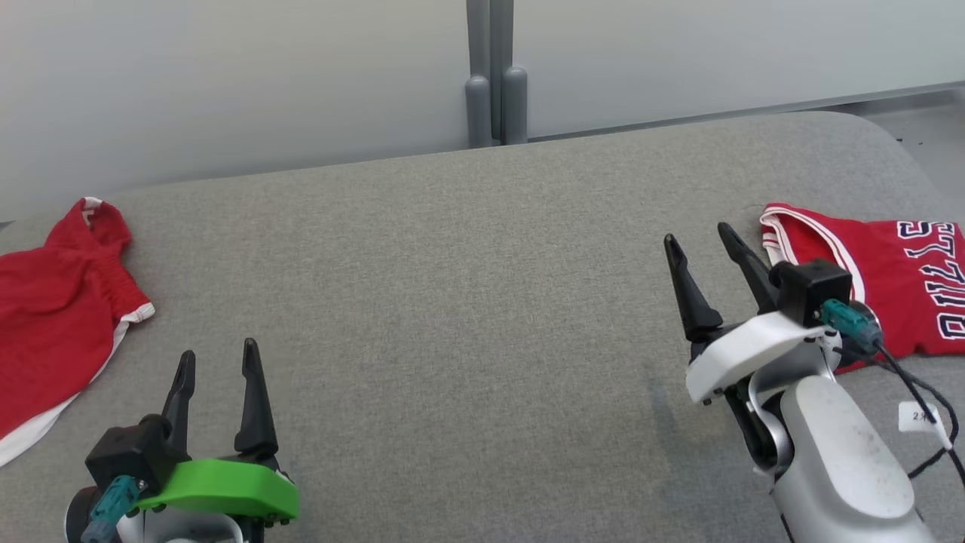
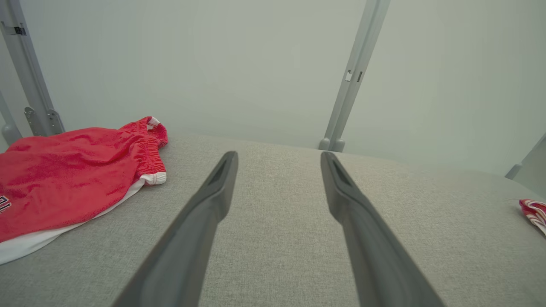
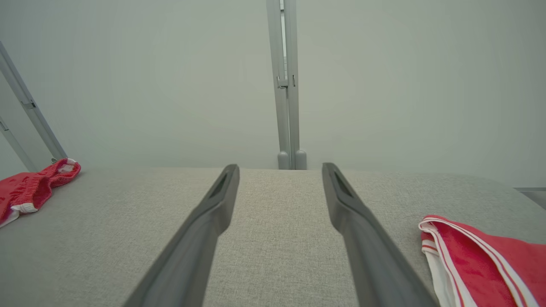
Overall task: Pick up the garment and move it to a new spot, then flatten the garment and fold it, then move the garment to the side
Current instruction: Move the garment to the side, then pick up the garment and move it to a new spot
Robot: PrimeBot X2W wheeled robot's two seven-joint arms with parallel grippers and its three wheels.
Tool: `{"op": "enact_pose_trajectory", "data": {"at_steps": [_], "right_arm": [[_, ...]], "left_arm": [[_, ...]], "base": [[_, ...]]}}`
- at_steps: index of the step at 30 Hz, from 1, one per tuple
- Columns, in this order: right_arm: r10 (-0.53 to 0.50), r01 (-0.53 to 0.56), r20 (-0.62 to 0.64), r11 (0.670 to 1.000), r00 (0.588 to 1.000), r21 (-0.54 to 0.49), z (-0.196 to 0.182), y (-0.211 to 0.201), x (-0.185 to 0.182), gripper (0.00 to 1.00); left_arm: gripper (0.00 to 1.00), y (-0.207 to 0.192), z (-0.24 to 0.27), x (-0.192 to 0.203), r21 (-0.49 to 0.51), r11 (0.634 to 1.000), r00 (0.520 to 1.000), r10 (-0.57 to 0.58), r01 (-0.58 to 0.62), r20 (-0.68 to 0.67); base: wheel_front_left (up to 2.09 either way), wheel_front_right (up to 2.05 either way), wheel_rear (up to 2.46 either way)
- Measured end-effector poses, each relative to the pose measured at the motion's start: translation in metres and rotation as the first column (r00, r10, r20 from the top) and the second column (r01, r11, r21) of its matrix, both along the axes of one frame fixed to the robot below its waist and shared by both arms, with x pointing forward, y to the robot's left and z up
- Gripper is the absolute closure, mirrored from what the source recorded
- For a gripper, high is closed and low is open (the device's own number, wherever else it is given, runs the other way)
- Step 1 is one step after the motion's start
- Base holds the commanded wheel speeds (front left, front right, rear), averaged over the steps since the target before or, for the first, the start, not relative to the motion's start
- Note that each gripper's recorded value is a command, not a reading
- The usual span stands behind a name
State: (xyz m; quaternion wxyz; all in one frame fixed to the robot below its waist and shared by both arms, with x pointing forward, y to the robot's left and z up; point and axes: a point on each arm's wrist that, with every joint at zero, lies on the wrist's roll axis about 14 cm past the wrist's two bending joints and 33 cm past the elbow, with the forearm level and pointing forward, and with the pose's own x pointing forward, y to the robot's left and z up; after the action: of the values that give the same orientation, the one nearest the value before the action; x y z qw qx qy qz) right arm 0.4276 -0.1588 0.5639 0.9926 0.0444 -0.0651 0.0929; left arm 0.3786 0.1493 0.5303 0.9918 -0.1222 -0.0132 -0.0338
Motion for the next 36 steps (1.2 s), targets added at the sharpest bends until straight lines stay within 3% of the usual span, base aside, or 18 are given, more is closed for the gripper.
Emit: {"op": "enact_pose_trajectory", "data": {"at_steps": [11, 36], "right_arm": [[-0.007, 0.008, -0.012, 1.000, 1.000, 0.025, -0.005, 0.014, -0.035, 0.00], [0.019, -0.016, -0.051, 0.998, 0.999, 0.068, -0.013, 0.022, -0.045, 0.00]], "left_arm": [[0.00, 0.020, -0.019, -0.017, -0.001, 0.999, 0.998, 0.050, -0.050, -0.042], [0.00, 0.024, -0.026, -0.021, 0.022, 0.999, 0.998, 0.049, -0.049, -0.037]], "base": [[0.00, 0.00, 0.00], [0.00, 0.00, 0.00]]}}
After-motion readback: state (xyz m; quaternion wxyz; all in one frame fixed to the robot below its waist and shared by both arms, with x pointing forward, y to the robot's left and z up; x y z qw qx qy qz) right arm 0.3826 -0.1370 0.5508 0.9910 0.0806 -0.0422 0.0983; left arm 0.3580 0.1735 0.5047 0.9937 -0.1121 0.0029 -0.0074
